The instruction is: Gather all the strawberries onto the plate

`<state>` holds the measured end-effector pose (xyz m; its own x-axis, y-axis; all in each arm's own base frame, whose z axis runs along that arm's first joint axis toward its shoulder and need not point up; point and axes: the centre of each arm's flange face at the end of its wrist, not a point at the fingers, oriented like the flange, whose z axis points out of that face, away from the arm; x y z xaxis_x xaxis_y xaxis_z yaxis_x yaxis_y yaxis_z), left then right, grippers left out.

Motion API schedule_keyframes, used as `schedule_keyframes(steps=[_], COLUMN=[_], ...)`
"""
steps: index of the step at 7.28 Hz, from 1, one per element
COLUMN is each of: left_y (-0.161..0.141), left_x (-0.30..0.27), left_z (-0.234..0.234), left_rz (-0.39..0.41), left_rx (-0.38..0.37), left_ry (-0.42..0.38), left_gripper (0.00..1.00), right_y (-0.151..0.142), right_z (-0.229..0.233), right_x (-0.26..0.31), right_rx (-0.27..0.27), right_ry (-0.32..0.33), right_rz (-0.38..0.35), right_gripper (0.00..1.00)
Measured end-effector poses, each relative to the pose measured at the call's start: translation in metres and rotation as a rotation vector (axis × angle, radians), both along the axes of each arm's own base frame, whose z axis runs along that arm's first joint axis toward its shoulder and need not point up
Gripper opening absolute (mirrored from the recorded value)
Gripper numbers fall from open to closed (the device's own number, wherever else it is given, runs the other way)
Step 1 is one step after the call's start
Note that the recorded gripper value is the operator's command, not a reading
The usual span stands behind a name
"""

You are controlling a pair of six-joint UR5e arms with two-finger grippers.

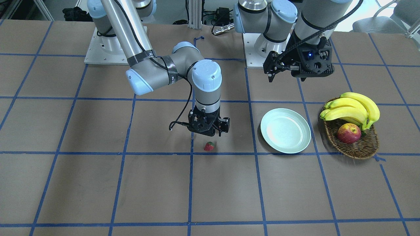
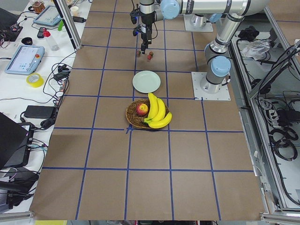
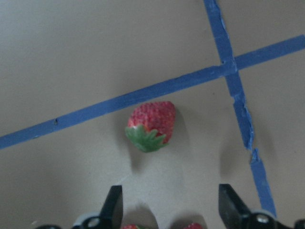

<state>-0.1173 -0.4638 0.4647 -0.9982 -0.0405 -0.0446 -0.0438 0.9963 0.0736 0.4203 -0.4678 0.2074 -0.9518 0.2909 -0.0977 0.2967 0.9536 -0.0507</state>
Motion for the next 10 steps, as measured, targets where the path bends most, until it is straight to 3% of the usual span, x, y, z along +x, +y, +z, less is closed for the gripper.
schedule_keyframes(steps=[2,3,5,6,7,9,10], left_y=[-0.01,-0.014,-0.02,-0.026,-0.035,-0.054,-0.062], left_x=[0.004,0.011,0.016,0.01,0.002,-0.032,-0.054], left_z=[-0.004,-0.004,-0.016,-0.034,-0.058,-0.104,-0.125], left_rz=[0.02,0.036,0.058,0.075,0.087,0.021,-0.072], left_rx=[-0.033,-0.044,-0.04,-0.053,-0.091,-0.172,-0.195], left_ry=[0.005,0.008,0.033,0.082,0.14,0.217,0.232], left_gripper=[1.0,1.0,1.0,1.0,1.0,1.0,1.0], right_y=[0.002,-0.007,-0.043,-0.052,-0.06,-0.076,-0.072], right_z=[0.041,0.066,0.116,0.14,0.171,0.258,0.293], right_x=[-0.013,-0.041,-0.153,-0.203,-0.233,-0.25,-0.247], right_rx=[-0.024,-0.017,0.029,0.052,0.042,-0.037,-0.046], right_ry=[0.006,0.038,0.082,0.085,0.088,0.095,0.078], right_rz=[0.025,0.061,0.12,0.125,0.148,0.193,0.208], right_gripper=[1.0,1.0,1.0,1.0,1.0,1.0,1.0])
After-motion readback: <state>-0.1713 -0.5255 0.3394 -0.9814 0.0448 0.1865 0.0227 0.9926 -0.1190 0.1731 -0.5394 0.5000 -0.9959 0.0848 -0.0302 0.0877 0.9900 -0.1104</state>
